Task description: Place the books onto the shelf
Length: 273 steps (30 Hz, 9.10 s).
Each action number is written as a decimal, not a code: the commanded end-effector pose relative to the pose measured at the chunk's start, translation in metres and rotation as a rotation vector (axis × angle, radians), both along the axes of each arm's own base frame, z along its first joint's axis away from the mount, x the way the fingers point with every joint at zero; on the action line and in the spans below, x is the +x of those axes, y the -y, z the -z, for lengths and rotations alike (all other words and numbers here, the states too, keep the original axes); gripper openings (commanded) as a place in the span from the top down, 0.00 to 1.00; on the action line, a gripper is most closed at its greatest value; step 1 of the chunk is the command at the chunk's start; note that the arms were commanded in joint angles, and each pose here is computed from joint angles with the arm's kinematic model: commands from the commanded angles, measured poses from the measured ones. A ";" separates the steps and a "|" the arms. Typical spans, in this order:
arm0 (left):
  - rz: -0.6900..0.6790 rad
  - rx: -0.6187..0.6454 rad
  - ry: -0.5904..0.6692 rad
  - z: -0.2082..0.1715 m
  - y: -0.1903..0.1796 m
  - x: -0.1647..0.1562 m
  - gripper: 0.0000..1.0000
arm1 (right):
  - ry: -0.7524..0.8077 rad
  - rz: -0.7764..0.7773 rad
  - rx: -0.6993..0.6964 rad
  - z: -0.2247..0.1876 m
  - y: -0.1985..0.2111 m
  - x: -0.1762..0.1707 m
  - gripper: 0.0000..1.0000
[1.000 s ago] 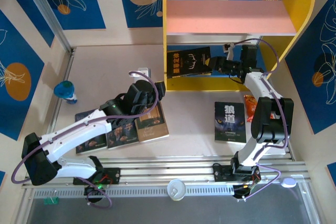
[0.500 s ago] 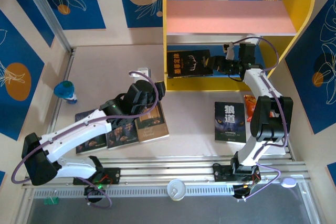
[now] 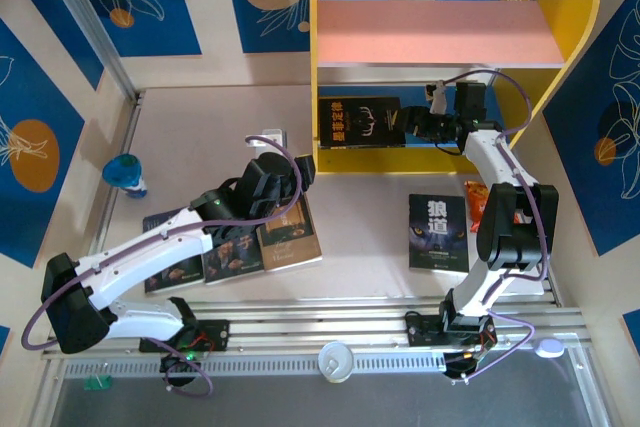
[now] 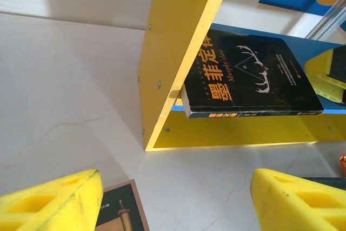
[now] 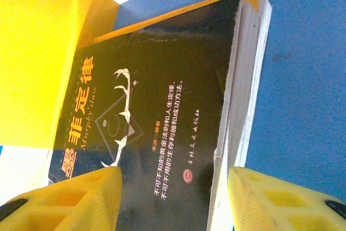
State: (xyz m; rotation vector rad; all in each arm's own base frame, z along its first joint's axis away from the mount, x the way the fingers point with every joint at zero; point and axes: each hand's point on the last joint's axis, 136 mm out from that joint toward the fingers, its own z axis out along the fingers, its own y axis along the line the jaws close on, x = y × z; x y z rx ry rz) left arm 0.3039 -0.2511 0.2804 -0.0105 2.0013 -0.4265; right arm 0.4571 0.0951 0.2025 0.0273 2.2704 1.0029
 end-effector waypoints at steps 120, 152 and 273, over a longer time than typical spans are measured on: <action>-0.020 0.015 0.009 -0.003 -0.007 0.007 0.27 | -0.054 0.010 -0.036 -0.003 -0.021 -0.023 0.43; -0.022 0.025 0.007 -0.001 -0.007 0.008 0.27 | -0.045 -0.001 -0.028 -0.008 -0.026 -0.011 0.43; 0.222 0.080 -0.343 0.124 0.050 -0.002 0.26 | -0.745 0.222 -0.452 0.172 0.028 -0.195 0.29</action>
